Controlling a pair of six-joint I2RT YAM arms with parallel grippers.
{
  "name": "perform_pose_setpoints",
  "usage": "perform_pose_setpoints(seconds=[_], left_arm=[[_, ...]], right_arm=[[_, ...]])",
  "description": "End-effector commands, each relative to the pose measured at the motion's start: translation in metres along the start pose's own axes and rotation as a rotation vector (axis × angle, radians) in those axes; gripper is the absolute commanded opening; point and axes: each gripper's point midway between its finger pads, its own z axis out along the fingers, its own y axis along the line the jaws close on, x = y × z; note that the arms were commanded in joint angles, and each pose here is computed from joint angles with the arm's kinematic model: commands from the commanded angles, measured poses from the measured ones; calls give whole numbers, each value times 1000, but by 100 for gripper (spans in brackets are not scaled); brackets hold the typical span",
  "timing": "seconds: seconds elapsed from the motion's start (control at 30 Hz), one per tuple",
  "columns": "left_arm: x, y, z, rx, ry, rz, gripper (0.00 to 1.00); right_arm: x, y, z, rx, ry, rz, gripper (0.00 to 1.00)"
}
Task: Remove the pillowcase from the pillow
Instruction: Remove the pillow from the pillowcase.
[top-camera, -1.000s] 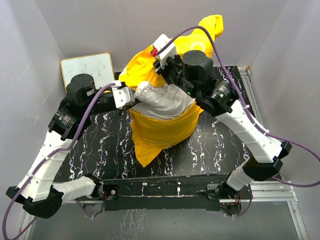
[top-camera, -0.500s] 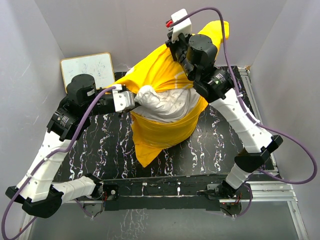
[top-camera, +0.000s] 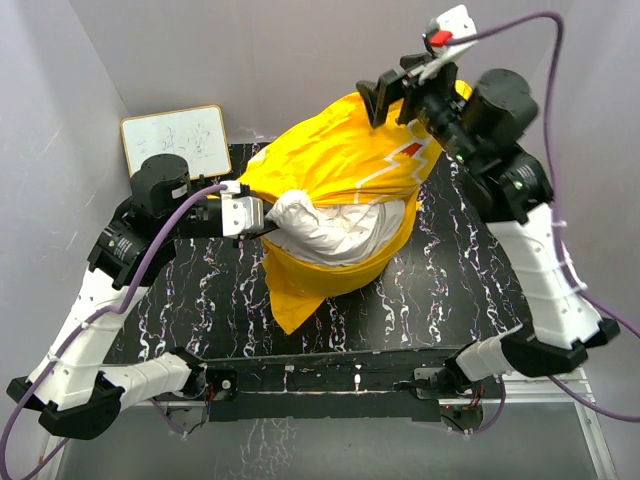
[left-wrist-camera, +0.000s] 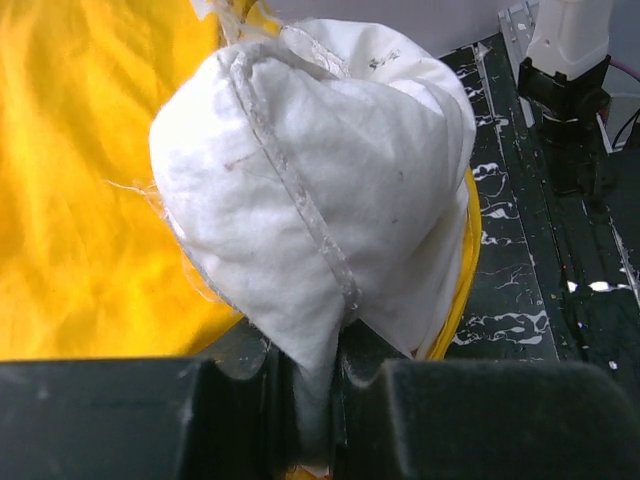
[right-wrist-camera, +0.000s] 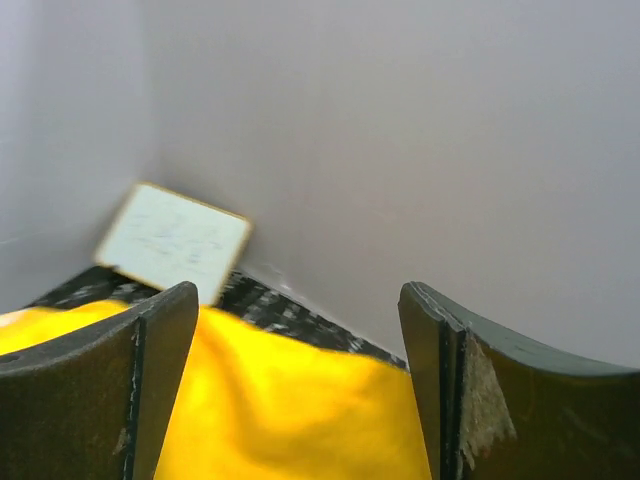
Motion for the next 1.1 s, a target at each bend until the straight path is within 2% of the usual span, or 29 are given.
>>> perform_pose_setpoints(seconds=[0.0,0.3,0.4,0.53,0.7,0.9,1.07], left_arm=[[0,-9,-4,23,8,-18,0],[1,-3,-1,9,8,-13,0],[0,-2,-1,7,7,-18,0],[-2,-3,-3,7,6,-17,0],[-2,-7,-6,14,12,-13,0],[0,-7,-5,19,15,0,0],[-3,-4,-2,16,0,-16,0]], right_arm=[[-40,87,-55,-443,-120,-3,86],[22,174,-96,-602,33,-184,88],[54,174,-85,-555,139,-275,84],[69,169,-76,-509,189,-317,79],[66,156,-82,-463,196,-315,61],[52,139,-108,-459,155,-289,63],[82,152,-105,-525,268,-350,66]])
